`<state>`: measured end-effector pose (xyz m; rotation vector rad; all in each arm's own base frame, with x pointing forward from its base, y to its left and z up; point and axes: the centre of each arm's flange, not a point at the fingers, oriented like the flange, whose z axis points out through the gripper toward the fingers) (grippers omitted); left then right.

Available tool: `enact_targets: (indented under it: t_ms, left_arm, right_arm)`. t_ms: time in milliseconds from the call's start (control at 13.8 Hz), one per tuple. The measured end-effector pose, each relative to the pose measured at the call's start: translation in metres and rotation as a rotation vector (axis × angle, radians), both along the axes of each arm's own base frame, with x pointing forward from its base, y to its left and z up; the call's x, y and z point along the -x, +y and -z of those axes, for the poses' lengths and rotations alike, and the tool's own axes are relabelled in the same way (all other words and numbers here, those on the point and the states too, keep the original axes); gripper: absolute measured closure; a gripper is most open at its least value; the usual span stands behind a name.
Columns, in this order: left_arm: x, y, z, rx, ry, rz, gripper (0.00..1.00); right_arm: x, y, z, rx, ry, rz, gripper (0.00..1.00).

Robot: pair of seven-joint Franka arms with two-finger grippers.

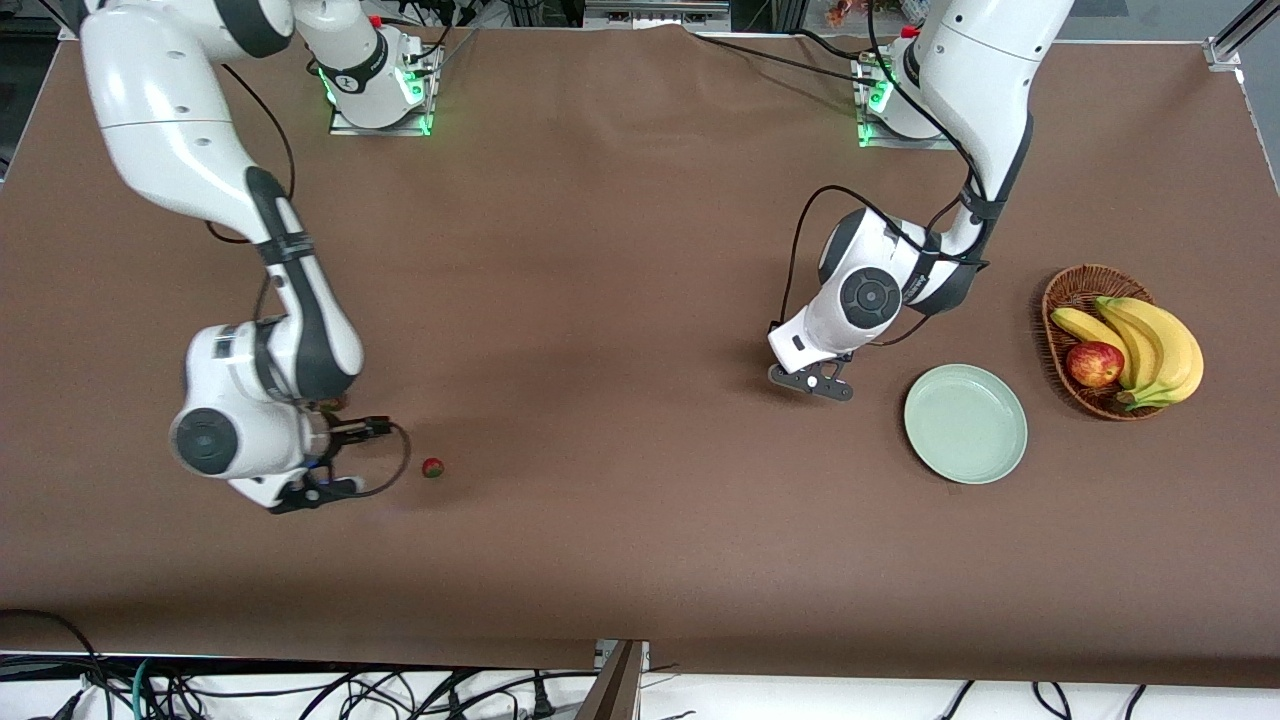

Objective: Collect all strawberries into plate
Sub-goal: 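Lower the strawberry onto the green plate and open the left gripper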

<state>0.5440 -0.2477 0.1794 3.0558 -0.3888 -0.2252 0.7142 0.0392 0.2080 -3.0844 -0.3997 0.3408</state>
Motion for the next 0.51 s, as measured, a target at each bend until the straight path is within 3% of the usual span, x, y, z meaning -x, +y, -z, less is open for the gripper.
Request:
enact_targets:
  t_ms: [290, 508]
  left_arm:
    - [-0.037, 0.051, -0.055, -0.022, -0.014, -0.053, 0.6]
    - [-0.068, 0.107, -0.103, -0.083, -0.034, 0.018, 0.6]
  right_arm:
    - [0.016, -0.043, 0.019, -0.014, 0.062, -0.005, 0.0]
    - [0.034, -0.034, 0.024, -0.013, 0.101, -0.018, 0.0]
